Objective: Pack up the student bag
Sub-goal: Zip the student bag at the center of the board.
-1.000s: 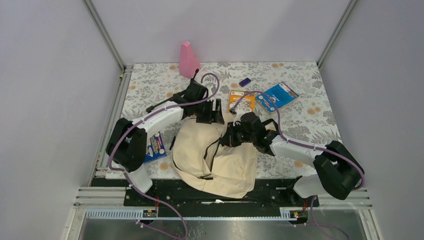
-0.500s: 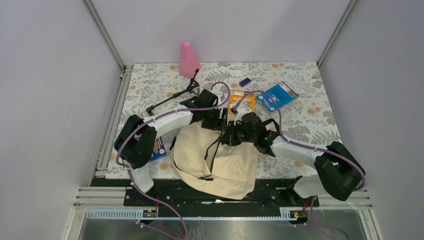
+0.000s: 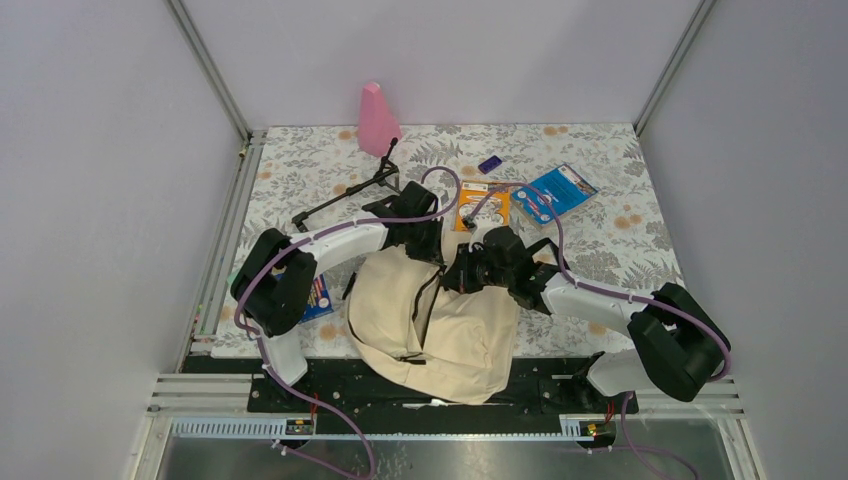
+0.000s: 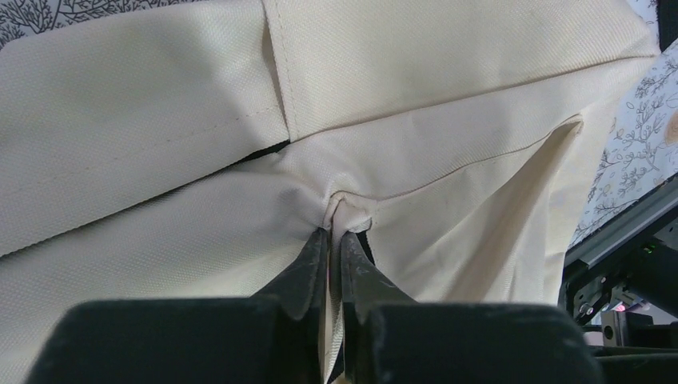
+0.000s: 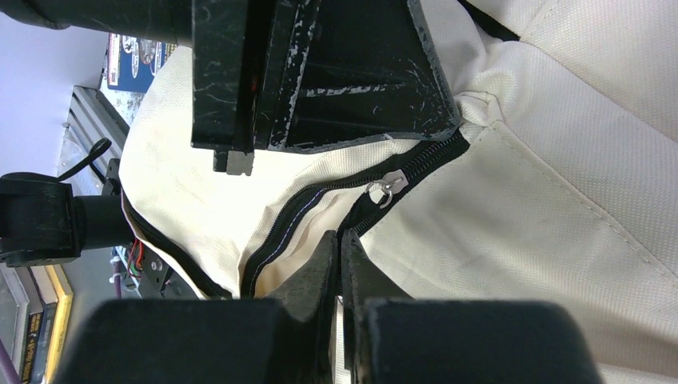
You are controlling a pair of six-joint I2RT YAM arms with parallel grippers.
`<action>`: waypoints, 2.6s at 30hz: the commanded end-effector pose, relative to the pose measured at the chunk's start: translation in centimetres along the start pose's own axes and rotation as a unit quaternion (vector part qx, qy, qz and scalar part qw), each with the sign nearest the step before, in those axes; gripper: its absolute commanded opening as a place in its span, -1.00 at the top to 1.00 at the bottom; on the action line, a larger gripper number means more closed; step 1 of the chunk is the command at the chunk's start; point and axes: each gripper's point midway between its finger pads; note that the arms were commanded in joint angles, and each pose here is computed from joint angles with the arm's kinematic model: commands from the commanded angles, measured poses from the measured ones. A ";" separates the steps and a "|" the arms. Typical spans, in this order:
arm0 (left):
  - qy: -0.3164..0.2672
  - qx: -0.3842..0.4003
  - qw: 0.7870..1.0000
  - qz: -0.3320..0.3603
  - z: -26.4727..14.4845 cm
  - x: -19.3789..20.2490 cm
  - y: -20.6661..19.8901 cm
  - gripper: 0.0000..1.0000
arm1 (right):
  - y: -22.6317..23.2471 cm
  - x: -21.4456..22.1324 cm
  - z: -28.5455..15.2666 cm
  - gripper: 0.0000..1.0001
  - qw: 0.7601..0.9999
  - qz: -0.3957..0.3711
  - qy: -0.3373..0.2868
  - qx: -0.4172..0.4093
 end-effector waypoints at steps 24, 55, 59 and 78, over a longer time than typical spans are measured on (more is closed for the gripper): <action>-0.168 0.049 0.983 -0.053 -3.7 -8.5 -1.6 1.00 | 3.6 4.0 -0.3 1.00 0.998 -0.006 0.029 -0.051; -0.232 0.027 0.968 -0.093 -3.6 -15.8 0.9 1.00 | 4.9 13.1 -1.3 1.00 0.992 -0.016 0.125 -0.024; -0.231 0.022 0.969 -0.081 -4.0 -15.4 1.1 1.00 | 5.1 13.1 -1.2 1.00 0.992 -0.011 0.126 -0.026; -0.216 0.033 0.975 -0.045 -11.9 -5.4 0.4 -0.58 | 6.9 10.1 0.4 1.00 0.997 0.000 0.066 -0.040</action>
Point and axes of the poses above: each gripper's point midway between its finger pads, its own z axis out along the fingers, its own y axis along the line the jaws close on, x = y × z, and after that the axes turned 1 degree about -z, right-handed
